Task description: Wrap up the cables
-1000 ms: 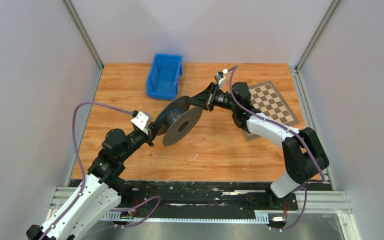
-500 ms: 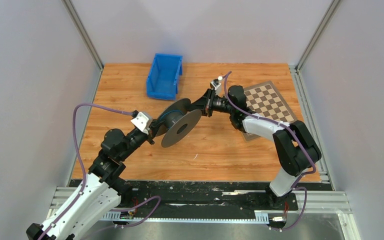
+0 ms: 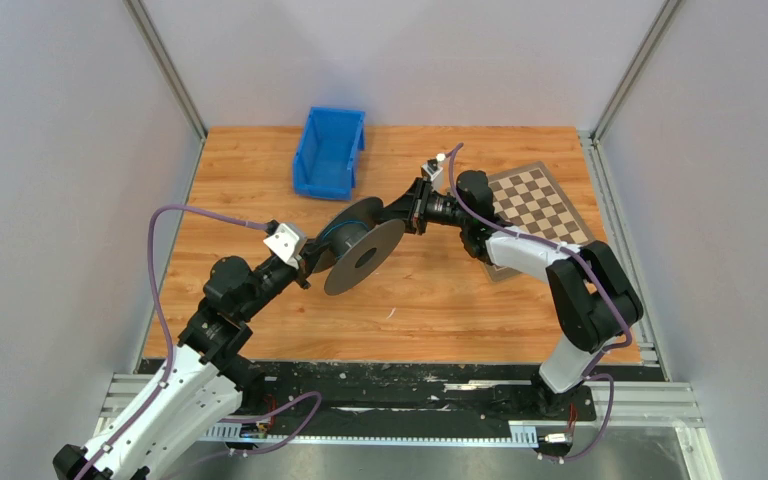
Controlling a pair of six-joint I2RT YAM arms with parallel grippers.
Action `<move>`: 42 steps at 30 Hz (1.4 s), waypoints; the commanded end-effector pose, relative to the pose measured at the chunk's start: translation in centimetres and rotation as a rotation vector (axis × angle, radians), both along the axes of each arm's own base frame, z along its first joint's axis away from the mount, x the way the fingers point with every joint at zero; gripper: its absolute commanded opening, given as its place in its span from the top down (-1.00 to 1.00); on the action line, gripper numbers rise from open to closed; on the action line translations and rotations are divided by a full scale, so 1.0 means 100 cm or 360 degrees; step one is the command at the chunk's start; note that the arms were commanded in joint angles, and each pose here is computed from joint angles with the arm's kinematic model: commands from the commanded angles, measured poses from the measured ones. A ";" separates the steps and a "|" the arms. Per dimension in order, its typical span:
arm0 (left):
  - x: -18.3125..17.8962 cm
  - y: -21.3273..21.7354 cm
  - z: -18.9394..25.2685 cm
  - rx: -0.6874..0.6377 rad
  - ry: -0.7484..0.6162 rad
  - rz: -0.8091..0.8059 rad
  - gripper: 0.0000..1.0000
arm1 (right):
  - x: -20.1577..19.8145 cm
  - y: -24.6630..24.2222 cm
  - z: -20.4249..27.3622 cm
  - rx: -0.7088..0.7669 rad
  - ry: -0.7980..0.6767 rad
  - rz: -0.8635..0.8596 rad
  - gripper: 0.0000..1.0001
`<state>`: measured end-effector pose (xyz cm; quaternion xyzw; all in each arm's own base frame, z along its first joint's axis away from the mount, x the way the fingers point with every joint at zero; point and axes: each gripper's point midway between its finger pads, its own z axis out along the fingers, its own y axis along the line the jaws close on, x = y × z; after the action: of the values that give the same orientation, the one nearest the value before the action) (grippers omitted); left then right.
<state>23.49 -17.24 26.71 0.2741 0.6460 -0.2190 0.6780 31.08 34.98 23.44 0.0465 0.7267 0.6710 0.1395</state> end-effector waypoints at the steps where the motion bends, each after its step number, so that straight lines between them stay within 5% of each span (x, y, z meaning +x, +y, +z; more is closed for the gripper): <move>1: 0.010 0.014 0.070 -0.0228 -0.0259 0.0158 1.00 | -0.024 0.003 0.025 0.0020 -0.0136 0.0149 0.67; 29: 0.016 0.010 0.049 -0.0135 -0.0120 0.0149 1.00 | -0.011 -0.024 0.032 -0.0048 -0.0192 0.0005 0.40; 42: 0.015 0.004 0.032 -0.0062 0.0178 0.0131 1.00 | 0.017 -0.076 0.029 -0.0282 -0.0512 -0.0233 -0.20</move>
<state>24.84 -16.87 25.45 0.2464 0.7153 -0.2023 0.6219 32.83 29.02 24.55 0.0269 0.7567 0.6062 0.2431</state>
